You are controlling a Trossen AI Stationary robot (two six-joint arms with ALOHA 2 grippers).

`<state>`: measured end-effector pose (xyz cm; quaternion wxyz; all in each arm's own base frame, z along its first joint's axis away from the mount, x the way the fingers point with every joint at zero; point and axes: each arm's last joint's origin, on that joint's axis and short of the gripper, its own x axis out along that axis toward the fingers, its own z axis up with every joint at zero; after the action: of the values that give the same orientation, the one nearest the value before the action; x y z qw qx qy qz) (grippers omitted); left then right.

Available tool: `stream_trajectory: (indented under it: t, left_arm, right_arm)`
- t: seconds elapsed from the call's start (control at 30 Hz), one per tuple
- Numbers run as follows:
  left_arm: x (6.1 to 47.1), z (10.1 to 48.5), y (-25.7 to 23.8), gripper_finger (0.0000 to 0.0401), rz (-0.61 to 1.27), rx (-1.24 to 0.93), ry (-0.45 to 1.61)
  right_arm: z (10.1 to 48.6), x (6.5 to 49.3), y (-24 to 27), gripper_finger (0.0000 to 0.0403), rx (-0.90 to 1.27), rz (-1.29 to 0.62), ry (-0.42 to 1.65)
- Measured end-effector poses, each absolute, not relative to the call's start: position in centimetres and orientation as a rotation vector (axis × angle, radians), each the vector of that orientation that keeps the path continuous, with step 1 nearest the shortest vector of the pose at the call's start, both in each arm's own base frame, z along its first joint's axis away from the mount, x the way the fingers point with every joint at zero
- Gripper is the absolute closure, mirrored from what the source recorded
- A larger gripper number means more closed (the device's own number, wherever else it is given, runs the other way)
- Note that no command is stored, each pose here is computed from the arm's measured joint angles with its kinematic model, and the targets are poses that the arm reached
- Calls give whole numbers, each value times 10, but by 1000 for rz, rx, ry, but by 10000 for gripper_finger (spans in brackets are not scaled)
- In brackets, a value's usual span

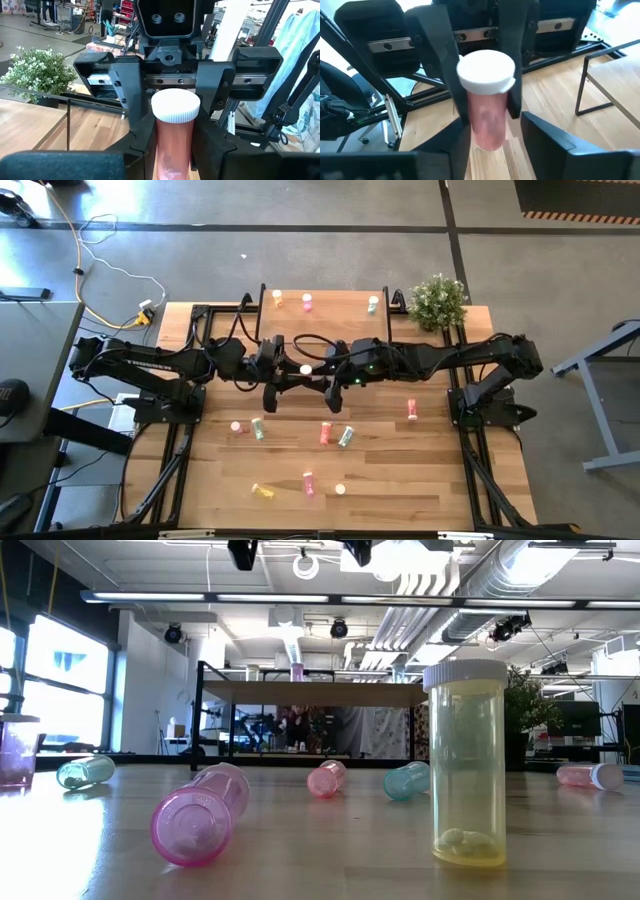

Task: Pick and place medicine bottles onto shelf by color
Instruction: Put the bottom pink pill bottle on the shelf

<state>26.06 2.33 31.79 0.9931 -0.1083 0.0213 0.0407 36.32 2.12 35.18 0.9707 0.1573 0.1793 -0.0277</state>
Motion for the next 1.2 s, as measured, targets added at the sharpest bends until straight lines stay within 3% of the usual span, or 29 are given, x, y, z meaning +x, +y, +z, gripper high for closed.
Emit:
stream_trajectory:
  t: [0.43, 0.8, 0.97, 1.2]
  left_arm:
    - [260, 316, 27, 309, 120, -208, 60]
    - [259, 329, 35, 309, 134, -252, -87]
    - [259, 332, 35, 309, 130, -265, -113]
    - [259, 332, 34, 309, 129, -262, -114]
  right_arm:
    - [376, 332, 16, 214, 338, -64, 371]
    - [364, 337, 16, 219, 307, -68, 443]
    - [358, 345, 16, 257, 306, -68, 438]
    - [352, 353, 17, 355, 307, -71, 433]
